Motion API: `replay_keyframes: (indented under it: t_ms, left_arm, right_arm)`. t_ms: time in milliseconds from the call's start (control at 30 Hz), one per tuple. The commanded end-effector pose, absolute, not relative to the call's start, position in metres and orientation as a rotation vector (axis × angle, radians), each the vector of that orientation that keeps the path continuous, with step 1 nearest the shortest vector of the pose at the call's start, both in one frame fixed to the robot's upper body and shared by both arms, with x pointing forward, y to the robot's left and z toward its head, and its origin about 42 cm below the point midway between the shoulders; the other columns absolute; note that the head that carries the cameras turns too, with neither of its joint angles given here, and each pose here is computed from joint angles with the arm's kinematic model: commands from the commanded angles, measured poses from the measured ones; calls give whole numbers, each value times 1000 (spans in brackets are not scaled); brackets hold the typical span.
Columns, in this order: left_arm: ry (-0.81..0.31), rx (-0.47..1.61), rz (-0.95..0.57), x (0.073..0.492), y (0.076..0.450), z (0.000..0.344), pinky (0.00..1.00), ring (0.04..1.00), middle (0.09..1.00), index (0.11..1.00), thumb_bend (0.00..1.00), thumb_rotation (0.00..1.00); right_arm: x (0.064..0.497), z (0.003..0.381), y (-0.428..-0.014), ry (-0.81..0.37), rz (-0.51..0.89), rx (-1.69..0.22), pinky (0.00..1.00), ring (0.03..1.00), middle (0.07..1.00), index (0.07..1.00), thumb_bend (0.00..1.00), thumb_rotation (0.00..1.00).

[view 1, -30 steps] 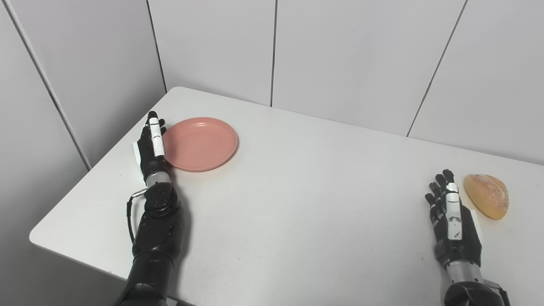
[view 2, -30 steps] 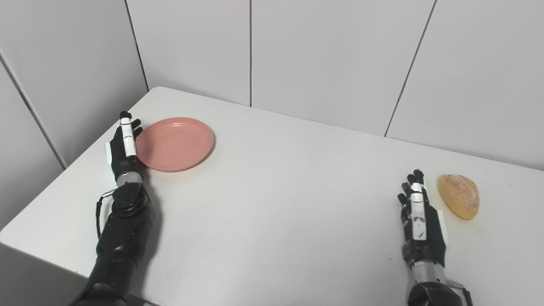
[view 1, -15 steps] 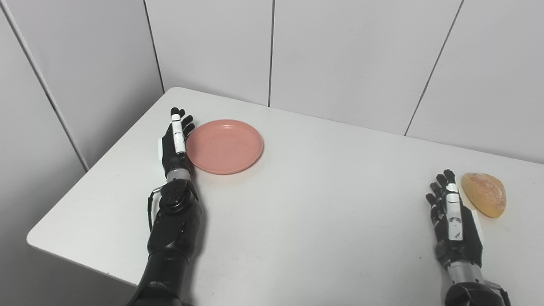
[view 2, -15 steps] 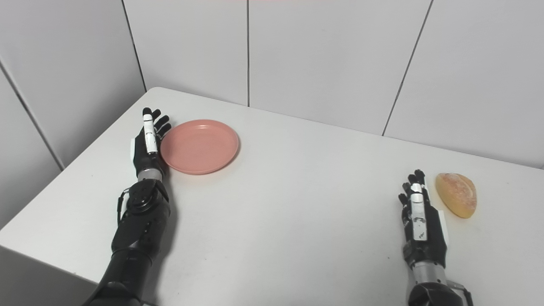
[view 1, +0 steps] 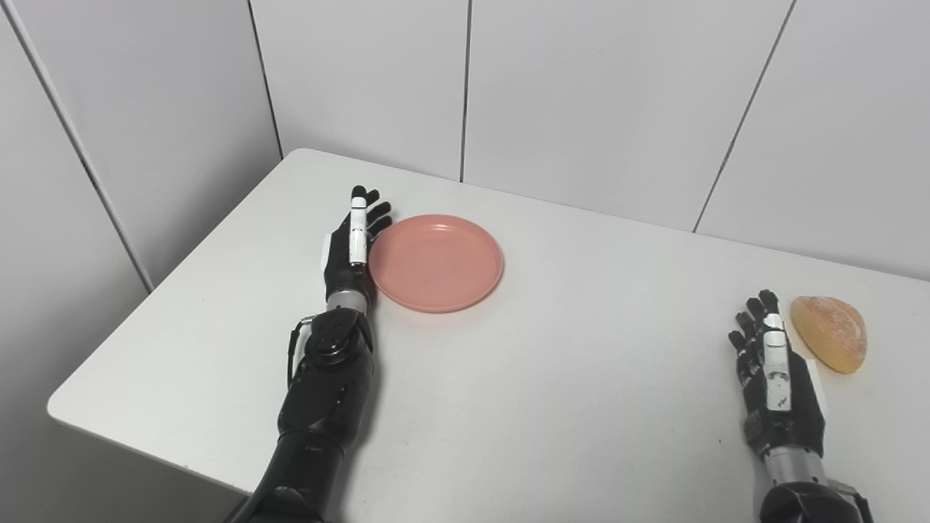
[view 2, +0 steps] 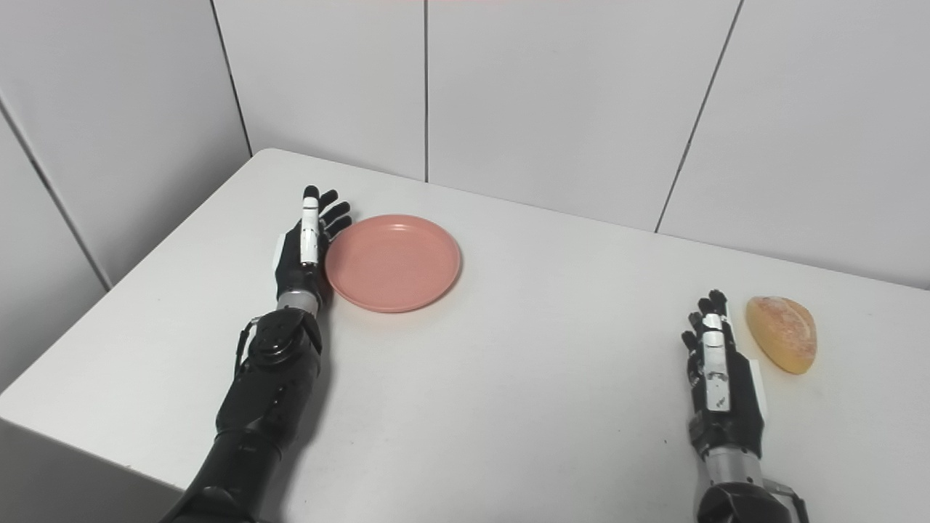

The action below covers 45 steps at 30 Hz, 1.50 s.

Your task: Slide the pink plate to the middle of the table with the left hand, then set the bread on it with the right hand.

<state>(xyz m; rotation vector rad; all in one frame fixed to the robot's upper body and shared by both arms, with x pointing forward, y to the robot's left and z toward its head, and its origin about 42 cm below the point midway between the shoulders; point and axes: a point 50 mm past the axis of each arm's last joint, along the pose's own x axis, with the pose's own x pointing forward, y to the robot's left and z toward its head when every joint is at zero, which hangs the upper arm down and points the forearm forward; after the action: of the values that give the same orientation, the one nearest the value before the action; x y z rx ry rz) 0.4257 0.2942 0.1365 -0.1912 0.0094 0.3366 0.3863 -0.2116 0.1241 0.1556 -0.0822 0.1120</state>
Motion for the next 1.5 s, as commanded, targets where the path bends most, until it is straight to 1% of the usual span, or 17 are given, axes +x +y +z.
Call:
replay_keyframes:
  t_ms: [0, 133, 200, 400, 567, 700, 800, 867, 933, 1000, 1100, 1267, 1467]
  left_arm:
    - [-16, -186, 301, 432, 285, 148, 812, 831, 814, 802, 607, 1000]
    - [-4, -166, 278, 432, 275, 151, 828, 819, 806, 801, 614, 1000]
    - [3, -157, 262, 432, 271, 152, 840, 834, 818, 810, 600, 1000]
    - [4, -162, 216, 432, 261, 154, 818, 828, 819, 809, 577, 1000]
    - [2, -146, 170, 433, 249, 152, 826, 848, 836, 819, 565, 1000]
    - [0, -146, 129, 432, 238, 153, 836, 860, 851, 832, 589, 1000]
    - [-2, -147, 113, 432, 228, 154, 844, 848, 834, 820, 581, 1000]
    - [-2, -133, 91, 432, 224, 153, 842, 844, 830, 818, 577, 1000]
    - [6, -115, 59, 431, 219, 150, 847, 853, 842, 831, 605, 1000]
    - [17, -104, 36, 429, 213, 148, 849, 855, 845, 834, 613, 1000]
    - [26, -105, 14, 425, 204, 145, 838, 850, 835, 828, 584, 1000]
    - [30, -129, -22, 422, 196, 142, 859, 853, 834, 829, 581, 1000]
    - [45, -138, -61, 414, 189, 137, 878, 864, 849, 843, 568, 1000]
  right_arm:
    - [392, 139, -209, -133, 118, 161, 1000, 1000, 1000, 1000, 765, 902]
    - [393, 139, -208, -126, 119, 163, 1000, 1000, 1000, 1000, 783, 893]
    - [393, 139, -209, -127, 120, 156, 1000, 1000, 1000, 1000, 791, 897]
    - [394, 139, -209, -120, 113, 147, 1000, 1000, 1000, 1000, 801, 904]
    - [395, 140, -208, -123, 111, 155, 1000, 1000, 1000, 1000, 806, 891]
    - [395, 142, -205, -129, 108, 161, 1000, 1000, 1000, 1000, 793, 894]
    - [394, 143, -203, -145, 99, 153, 1000, 1000, 1000, 1000, 749, 906]
    - [394, 143, -200, -149, 94, 157, 1000, 1000, 1000, 1000, 740, 909]
    - [393, 144, -197, -151, 88, 158, 1000, 999, 1000, 1000, 724, 919]
    - [393, 145, -193, -148, 83, 157, 1000, 997, 1000, 1000, 722, 922]
    - [392, 147, -188, -145, 81, 162, 1000, 996, 998, 1000, 714, 925]
    - [392, 150, -181, -157, 98, 144, 1000, 1000, 1000, 1000, 687, 951]
    - [392, 151, -173, -148, 118, 137, 1000, 1000, 1000, 1000, 689, 967]
